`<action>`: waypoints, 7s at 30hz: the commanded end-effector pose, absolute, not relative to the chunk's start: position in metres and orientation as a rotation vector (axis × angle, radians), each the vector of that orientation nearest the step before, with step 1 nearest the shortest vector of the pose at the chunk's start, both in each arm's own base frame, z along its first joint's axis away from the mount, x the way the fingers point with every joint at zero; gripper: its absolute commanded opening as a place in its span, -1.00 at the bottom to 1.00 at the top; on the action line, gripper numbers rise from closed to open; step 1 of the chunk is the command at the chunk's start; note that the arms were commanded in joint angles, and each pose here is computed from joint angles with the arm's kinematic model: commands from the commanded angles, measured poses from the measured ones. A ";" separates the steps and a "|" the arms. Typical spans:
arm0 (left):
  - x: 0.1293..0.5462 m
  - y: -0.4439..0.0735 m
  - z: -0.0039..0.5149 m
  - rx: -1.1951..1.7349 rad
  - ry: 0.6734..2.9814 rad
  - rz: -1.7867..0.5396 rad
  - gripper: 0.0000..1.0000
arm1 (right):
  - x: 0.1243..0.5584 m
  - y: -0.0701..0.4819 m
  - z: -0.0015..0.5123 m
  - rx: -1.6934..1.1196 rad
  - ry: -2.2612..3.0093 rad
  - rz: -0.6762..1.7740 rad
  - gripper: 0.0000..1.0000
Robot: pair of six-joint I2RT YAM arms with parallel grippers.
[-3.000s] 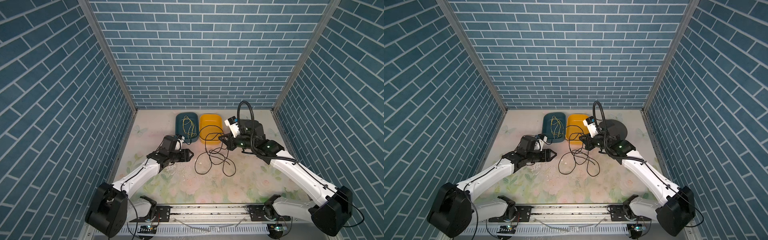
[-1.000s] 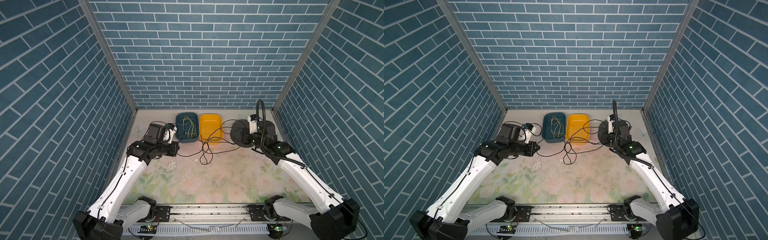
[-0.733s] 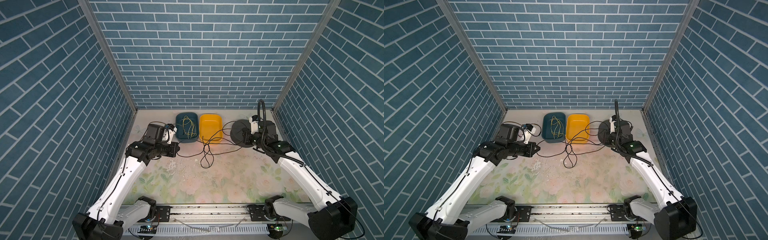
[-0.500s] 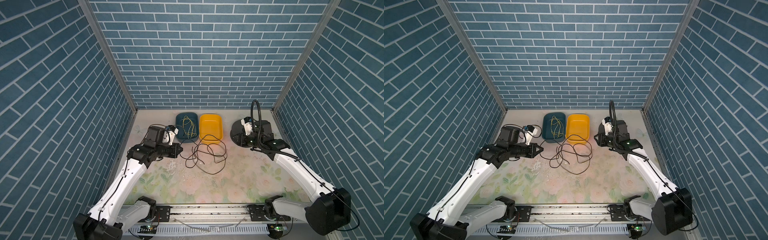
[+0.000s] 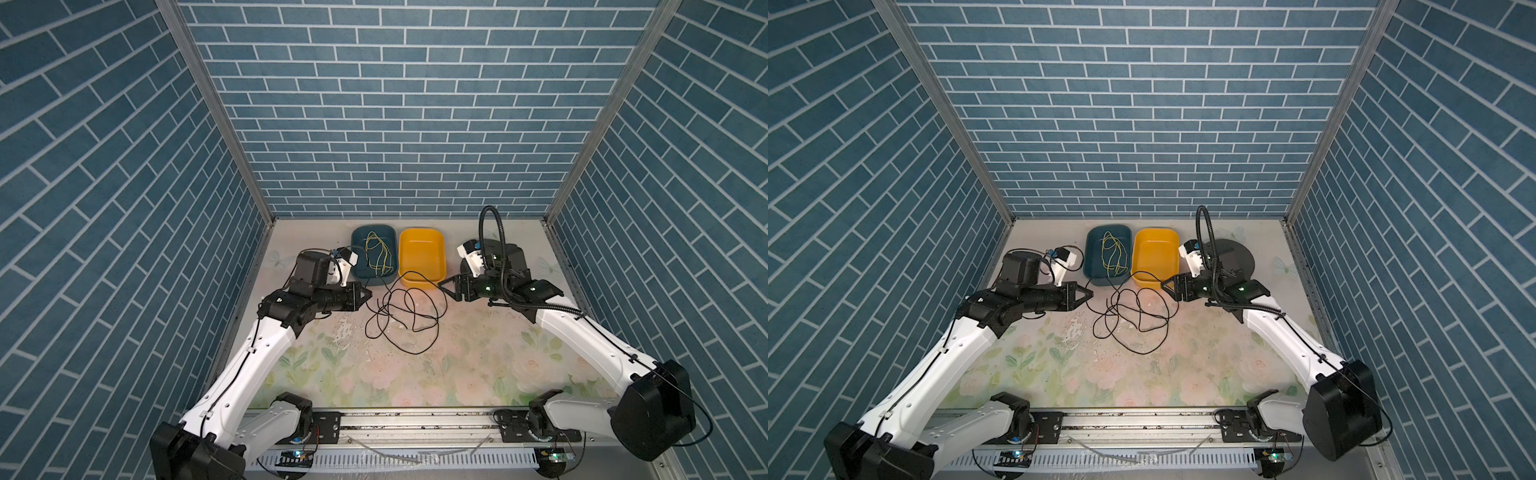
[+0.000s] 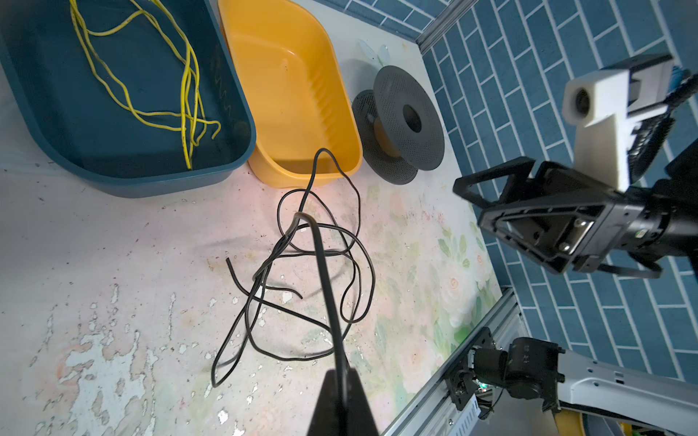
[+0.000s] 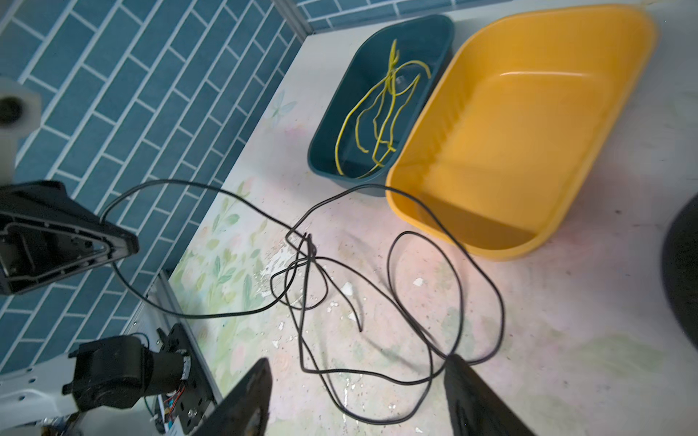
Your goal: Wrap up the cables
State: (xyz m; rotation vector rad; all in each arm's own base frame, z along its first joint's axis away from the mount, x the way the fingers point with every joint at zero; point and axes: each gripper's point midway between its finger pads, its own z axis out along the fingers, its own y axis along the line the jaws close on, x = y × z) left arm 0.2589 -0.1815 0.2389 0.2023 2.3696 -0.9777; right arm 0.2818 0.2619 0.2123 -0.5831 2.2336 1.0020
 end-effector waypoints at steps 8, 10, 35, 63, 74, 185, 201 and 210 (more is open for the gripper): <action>0.271 -0.187 0.264 0.094 2.287 -1.075 -1.00 | 0.247 0.323 0.200 -0.896 2.061 1.069 0.32; 0.273 -0.187 0.265 0.082 2.284 -1.078 -1.00 | 0.243 0.332 0.197 -0.959 2.027 1.010 0.31; 0.273 -0.184 0.256 -0.026 2.331 -1.091 -1.00 | 0.246 0.408 0.208 -1.094 1.798 0.770 -0.72; 0.266 -0.221 0.263 0.398 2.133 -0.894 0.43 | 0.271 0.370 0.314 -0.793 1.990 1.238 -1.00; 0.275 -0.233 0.254 0.574 2.123 -0.705 0.24 | 0.272 0.376 0.315 -0.795 2.098 1.334 -1.00; 0.276 -0.257 0.284 1.104 2.022 -0.585 0.54 | 0.272 0.357 0.330 -0.876 2.235 1.607 -1.00; 0.298 -0.256 0.274 0.945 2.062 -0.546 -1.00 | 0.294 0.363 0.315 -0.770 2.265 1.551 -0.97; 0.309 -0.217 0.277 0.702 2.220 -0.595 -1.00 | 0.316 0.342 0.289 -0.641 2.264 1.250 0.12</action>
